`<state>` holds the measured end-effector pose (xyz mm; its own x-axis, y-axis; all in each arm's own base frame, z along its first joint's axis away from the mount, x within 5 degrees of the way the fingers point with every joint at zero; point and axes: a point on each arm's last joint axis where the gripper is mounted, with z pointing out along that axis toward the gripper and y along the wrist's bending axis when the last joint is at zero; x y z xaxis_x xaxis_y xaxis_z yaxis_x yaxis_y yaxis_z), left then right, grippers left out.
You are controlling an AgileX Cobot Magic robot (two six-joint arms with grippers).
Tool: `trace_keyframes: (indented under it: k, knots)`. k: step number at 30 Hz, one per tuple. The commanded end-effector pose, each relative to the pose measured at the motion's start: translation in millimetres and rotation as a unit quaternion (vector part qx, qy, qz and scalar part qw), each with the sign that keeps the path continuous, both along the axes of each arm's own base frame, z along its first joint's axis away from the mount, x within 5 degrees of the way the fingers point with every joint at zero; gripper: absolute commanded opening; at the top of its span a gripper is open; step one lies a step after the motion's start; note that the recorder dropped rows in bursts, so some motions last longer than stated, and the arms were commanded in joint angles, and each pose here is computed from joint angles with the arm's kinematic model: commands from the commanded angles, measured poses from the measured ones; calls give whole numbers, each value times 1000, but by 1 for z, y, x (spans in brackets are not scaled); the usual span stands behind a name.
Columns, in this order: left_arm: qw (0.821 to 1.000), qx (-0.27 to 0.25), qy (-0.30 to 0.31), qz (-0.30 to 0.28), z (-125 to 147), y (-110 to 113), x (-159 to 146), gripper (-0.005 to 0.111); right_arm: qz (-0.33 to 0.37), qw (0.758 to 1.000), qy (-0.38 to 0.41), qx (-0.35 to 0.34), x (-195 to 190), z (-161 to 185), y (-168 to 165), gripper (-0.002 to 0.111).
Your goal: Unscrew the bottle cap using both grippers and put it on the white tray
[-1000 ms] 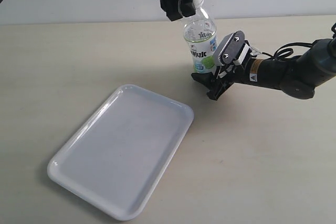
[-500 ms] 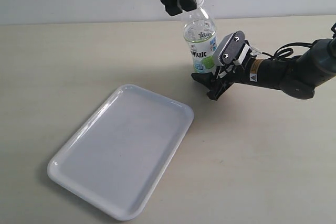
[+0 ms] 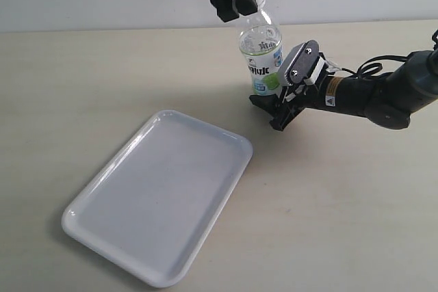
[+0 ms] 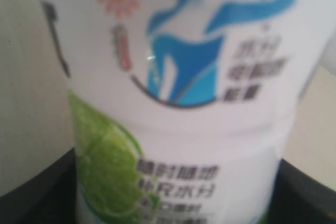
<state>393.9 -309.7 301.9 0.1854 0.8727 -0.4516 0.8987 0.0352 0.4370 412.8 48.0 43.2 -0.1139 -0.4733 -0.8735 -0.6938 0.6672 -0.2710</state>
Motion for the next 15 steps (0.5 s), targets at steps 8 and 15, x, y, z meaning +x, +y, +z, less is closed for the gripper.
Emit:
trace_keyframes:
  k: [8, 15]
  knots:
    - [1000, 6, 24, -1, -5, -1, -2, 59, -5, 999, -30, -30, 4, 3, -3, 0]
    - [999, 8, 42, -6, -6, -1, -5, 59, -4, 999, -32, -28, 4, 3, -3, 0]
